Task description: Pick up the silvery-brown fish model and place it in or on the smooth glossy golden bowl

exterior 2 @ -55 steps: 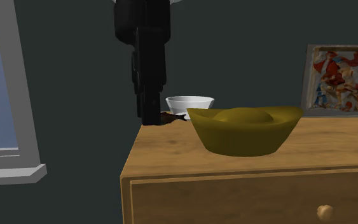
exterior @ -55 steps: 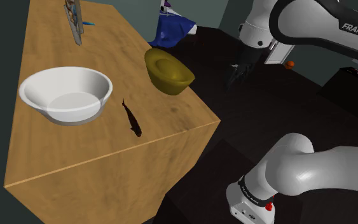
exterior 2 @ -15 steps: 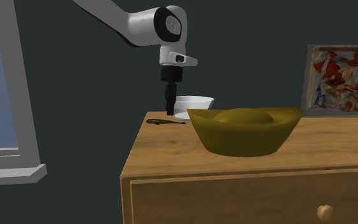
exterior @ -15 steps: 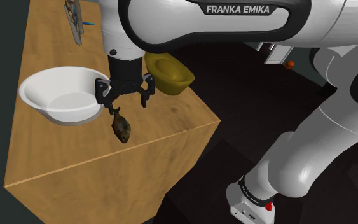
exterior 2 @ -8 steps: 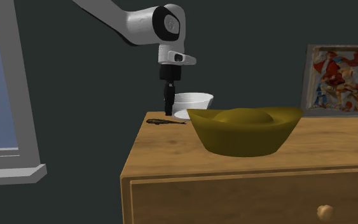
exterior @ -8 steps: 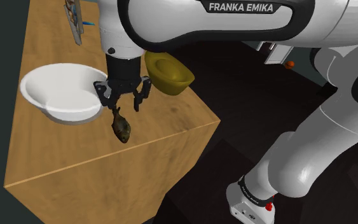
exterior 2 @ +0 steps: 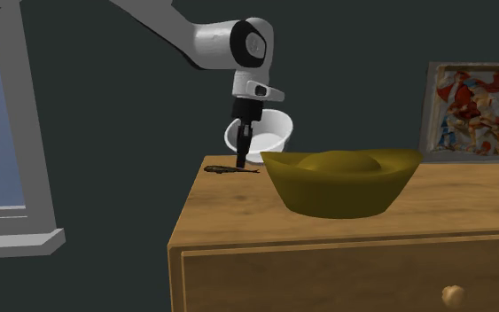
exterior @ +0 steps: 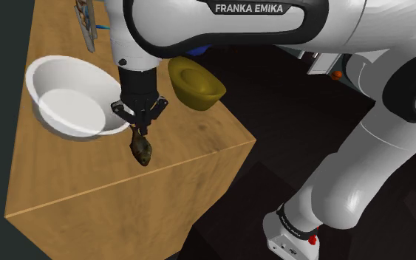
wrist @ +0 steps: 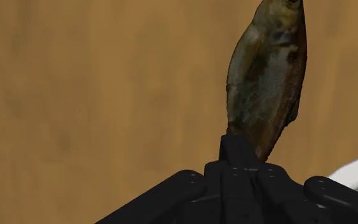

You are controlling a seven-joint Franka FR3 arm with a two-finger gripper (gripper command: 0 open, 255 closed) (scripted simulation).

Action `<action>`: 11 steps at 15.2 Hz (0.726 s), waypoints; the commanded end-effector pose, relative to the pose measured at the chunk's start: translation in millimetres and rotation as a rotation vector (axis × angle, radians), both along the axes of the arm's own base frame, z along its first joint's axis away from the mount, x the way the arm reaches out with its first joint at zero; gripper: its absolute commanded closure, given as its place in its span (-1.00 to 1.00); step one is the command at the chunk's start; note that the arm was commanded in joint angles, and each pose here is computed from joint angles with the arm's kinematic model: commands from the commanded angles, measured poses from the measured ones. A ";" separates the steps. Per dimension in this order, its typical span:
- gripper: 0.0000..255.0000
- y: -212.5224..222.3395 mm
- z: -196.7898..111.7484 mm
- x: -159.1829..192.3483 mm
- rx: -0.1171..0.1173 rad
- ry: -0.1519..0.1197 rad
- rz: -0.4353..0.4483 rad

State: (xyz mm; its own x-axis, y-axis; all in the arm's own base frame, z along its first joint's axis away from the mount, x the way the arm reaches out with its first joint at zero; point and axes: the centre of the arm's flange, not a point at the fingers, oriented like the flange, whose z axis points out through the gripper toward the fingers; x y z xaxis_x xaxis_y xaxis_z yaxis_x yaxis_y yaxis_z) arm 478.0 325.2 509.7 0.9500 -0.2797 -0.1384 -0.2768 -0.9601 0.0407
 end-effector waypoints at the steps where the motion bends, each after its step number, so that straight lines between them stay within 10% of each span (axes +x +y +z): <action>1: -1.00 0.7 0.1 -0.5 0.004 0.003 -0.001; 11: -1.00 26.4 -21.6 -24.4 0.019 0.025 0.109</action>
